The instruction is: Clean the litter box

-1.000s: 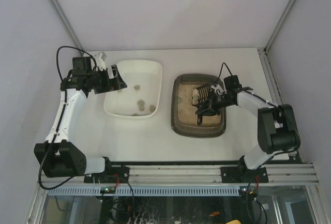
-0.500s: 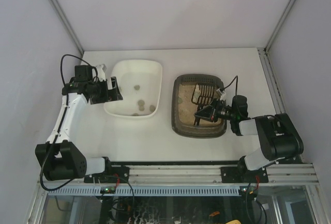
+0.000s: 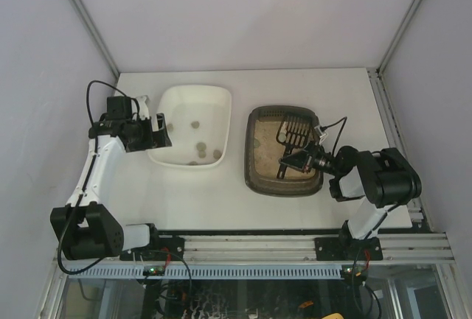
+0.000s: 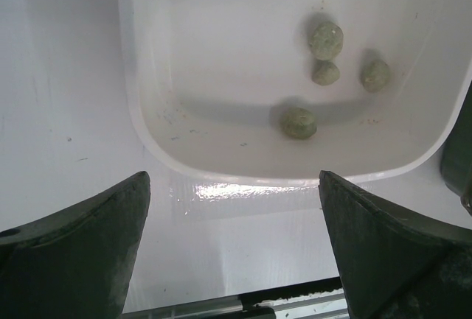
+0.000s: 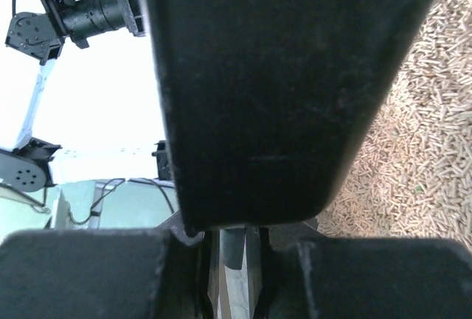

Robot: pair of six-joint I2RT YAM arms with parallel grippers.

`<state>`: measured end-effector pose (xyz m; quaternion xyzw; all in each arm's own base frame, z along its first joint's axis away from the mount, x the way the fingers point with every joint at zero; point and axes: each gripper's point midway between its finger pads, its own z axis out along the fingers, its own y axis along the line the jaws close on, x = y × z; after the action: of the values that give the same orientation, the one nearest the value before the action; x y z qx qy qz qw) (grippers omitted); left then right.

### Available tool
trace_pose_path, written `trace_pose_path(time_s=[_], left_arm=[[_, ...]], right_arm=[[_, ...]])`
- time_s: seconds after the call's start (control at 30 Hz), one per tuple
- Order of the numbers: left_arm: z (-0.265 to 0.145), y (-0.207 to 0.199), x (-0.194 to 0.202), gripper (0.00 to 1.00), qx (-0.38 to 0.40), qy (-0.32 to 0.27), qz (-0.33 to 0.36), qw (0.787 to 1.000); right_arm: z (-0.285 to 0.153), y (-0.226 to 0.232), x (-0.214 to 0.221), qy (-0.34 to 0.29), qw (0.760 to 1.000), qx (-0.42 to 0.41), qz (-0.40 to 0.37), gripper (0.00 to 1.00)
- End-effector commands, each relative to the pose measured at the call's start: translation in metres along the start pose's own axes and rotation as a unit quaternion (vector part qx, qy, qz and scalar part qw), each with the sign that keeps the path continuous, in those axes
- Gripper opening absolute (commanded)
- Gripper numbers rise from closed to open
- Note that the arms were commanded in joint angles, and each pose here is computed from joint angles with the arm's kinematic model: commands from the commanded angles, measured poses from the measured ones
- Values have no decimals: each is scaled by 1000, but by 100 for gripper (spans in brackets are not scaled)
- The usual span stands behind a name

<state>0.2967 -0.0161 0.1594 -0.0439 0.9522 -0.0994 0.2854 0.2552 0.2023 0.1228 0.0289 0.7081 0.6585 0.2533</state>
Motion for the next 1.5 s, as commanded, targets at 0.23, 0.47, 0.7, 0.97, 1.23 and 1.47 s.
trace_pose_path(time_s=[0.23,0.47,0.7,0.97,1.23,1.47], left_arm=[[-8,1,-4,100,0,-37,8,999],[-9,11,-7,100,-32,-40,-2,999],[-10,9,-8,100,-26,-45,-2,999],[-12,9,-7,100,-26,-41,-3,999],[-16,13,-13,100,-40,-37,-14,998],[-18,11,-9,100,-9,-29,-19,999]], right_arm=[[-10,29,1,-33,994,-20,-104,0],[-15,42,-5,-40,994,-21,-103,0],[-16,45,-4,-38,994,-7,-105,0],[-16,55,17,0,999,-19,-38,0],[-21,106,39,49,994,-91,37,0],[-32,125,25,-5,991,-109,75,0]])
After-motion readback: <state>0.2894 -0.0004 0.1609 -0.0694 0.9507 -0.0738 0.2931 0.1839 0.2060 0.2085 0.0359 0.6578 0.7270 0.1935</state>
